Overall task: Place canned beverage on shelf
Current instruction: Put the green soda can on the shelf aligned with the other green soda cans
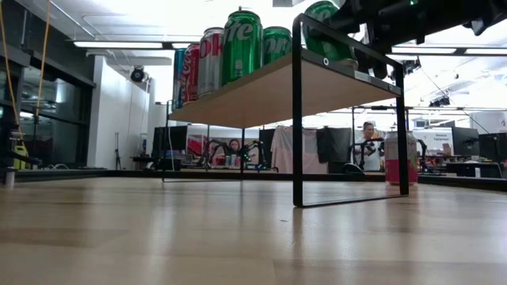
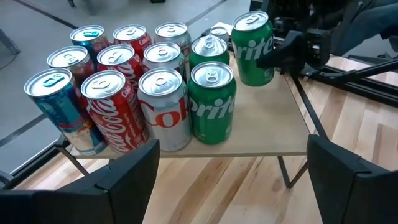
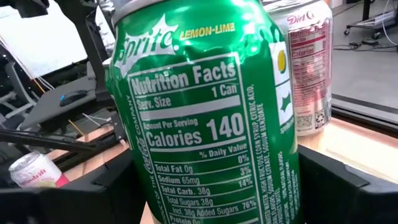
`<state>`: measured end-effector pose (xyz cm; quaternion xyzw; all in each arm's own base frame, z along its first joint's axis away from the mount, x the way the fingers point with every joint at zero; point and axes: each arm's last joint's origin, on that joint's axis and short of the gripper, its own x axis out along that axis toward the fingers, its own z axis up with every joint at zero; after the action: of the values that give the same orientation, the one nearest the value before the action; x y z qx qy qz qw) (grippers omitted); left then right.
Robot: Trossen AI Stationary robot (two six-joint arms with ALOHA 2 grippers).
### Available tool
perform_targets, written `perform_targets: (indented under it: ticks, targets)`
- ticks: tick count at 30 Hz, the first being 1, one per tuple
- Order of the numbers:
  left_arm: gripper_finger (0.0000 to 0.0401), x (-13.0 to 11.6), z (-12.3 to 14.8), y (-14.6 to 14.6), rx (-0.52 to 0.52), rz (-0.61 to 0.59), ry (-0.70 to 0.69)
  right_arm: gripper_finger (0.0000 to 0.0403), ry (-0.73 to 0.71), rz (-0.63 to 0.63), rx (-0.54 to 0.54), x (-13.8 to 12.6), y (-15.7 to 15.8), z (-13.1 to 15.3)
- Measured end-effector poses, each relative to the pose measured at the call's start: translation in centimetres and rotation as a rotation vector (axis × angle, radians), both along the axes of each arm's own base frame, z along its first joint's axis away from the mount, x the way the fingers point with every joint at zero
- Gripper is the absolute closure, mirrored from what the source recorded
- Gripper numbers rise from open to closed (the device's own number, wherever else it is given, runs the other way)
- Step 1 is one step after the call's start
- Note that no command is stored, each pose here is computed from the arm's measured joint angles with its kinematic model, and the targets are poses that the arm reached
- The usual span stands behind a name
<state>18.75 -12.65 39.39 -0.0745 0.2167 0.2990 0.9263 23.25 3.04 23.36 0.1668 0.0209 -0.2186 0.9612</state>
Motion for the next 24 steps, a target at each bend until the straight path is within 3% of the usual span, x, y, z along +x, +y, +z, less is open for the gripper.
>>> perform_targets:
  ticks: [5, 11, 24]
  targets:
    - [0.0094, 0.1, 0.0, 0.1, 0.000, -0.004, 0.012, 0.0096, 0.039, 0.009, -0.002, 0.1, -0.3, -0.5]
    - [0.0094, 0.1, -0.1, 0.0, -0.004, -0.014, 0.025, 0.0063, 0.065, 0.010, 0.013, 0.7, -0.4, -1.2]
    - [0.0094, 0.1, -0.1, 0.1, 0.010, -0.023, 0.035, 0.0061, 0.125, 0.065, -0.043, 0.9, -0.3, -1.7]
